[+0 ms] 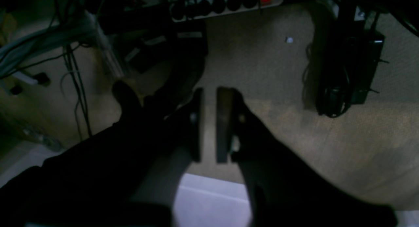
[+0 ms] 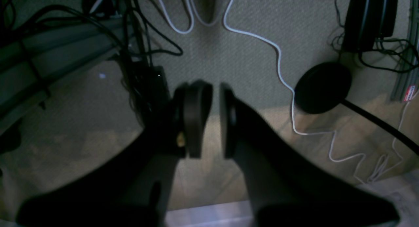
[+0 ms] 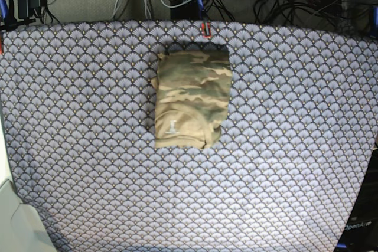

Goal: Fold the T-shirt properly

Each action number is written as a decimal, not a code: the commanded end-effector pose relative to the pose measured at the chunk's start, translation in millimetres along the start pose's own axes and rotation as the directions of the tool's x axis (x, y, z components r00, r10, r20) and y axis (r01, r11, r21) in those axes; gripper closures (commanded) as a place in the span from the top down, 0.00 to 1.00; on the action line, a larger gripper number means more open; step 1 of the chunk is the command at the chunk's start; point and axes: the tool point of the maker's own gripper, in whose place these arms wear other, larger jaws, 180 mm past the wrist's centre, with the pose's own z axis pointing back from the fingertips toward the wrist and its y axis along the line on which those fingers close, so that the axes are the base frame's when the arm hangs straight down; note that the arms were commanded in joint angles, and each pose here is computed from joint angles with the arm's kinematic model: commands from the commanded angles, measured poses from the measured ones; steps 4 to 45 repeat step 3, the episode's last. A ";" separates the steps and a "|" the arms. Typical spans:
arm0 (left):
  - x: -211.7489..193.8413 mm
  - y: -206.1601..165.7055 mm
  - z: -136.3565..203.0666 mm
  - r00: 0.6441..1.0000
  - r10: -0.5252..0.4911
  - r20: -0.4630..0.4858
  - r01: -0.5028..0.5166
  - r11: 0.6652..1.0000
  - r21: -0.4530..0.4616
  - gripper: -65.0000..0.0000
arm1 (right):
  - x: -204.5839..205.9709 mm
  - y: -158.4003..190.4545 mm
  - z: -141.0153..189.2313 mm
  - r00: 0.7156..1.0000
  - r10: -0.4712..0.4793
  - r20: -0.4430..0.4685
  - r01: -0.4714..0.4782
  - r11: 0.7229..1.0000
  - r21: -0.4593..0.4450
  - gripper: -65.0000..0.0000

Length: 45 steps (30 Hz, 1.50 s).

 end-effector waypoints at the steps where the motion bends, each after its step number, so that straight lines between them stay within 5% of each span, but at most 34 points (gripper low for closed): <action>1: -0.5 1.3 0.3 1.000 0.001 0.004 -0.001 1.000 0.007 0.10 | -0.5 -4.8 0.6 1.000 0.003 0.008 -0.003 1.000 -0.017 0.14; 45: -0.6 1.6 0.3 1.000 0.002 0.003 -0.002 1.000 0.009 0.10 | -0.4 -5.5 0.5 1.000 0.003 0.008 -0.003 1.000 -0.017 0.14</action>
